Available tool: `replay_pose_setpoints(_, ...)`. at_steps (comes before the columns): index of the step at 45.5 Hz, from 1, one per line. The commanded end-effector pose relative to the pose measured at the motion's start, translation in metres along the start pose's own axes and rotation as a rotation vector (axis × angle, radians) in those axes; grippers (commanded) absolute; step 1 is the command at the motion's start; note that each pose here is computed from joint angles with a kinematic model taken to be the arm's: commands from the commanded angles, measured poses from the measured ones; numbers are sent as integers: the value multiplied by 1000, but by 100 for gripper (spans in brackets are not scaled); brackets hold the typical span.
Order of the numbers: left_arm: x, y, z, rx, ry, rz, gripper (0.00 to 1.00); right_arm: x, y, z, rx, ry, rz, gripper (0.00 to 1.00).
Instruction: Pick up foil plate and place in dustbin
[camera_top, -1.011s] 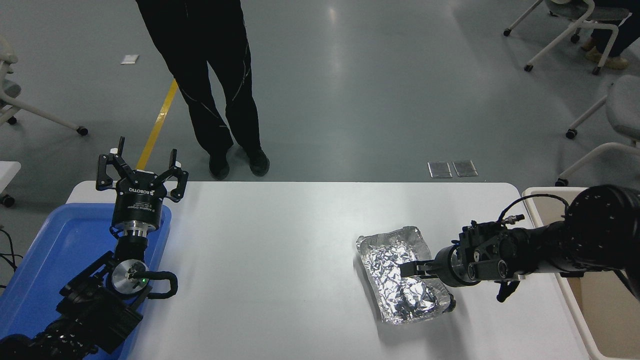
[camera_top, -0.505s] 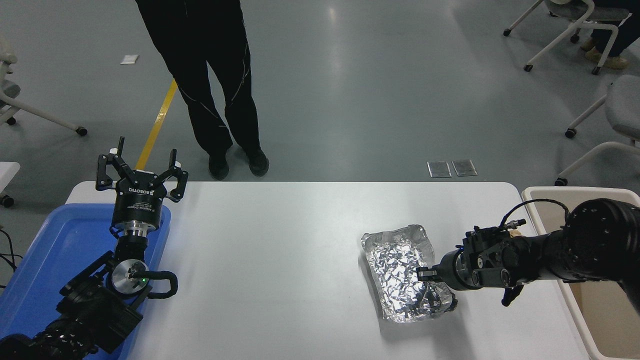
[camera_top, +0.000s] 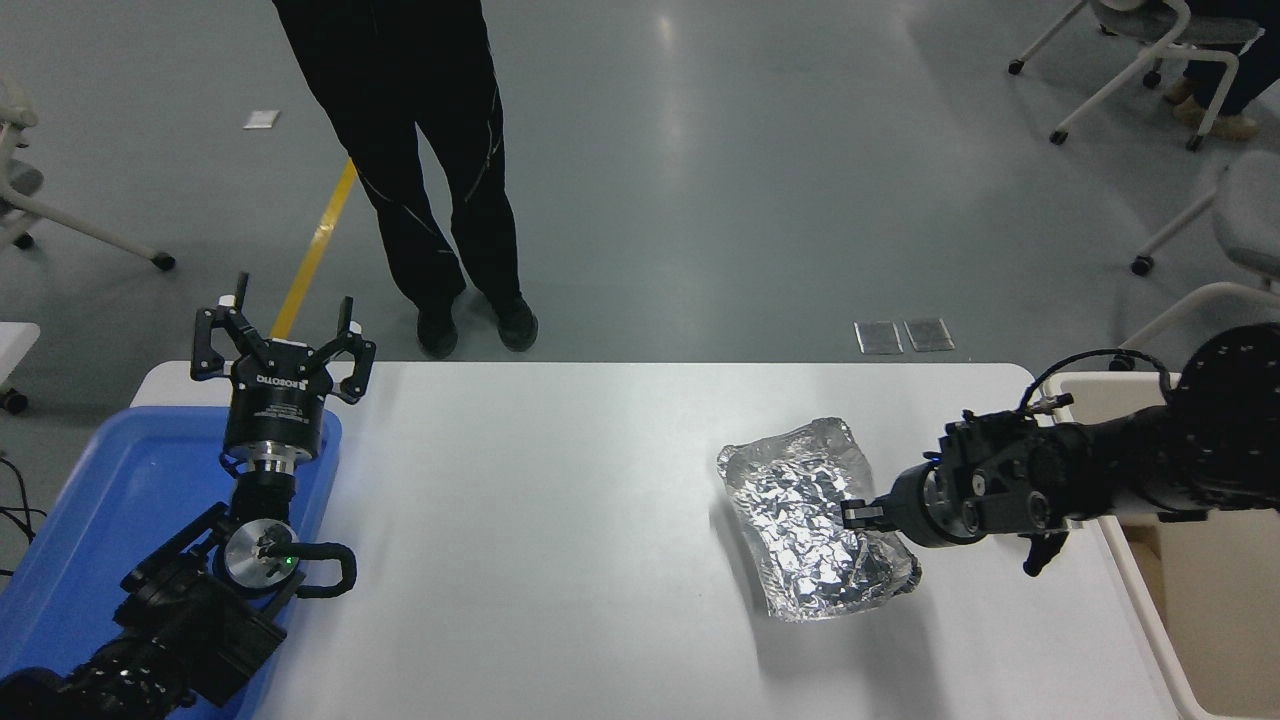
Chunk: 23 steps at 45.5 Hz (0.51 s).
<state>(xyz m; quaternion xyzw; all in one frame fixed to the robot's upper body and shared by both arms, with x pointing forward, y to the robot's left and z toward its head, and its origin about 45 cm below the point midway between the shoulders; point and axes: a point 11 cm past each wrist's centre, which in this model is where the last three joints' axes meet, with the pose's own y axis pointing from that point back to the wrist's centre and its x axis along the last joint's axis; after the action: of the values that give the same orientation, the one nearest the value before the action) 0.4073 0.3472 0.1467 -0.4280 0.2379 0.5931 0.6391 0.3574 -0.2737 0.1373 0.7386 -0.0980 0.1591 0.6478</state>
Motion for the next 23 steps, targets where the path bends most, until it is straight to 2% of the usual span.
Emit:
replay_pose_setpoints(1,0,0,0,0,0,0,99,27,87,0,22,-26,-9,0)
replay_pose_setpoints(23,0,0,0,0,-2,2,99,65,268,-29,115,-64,-29,0)
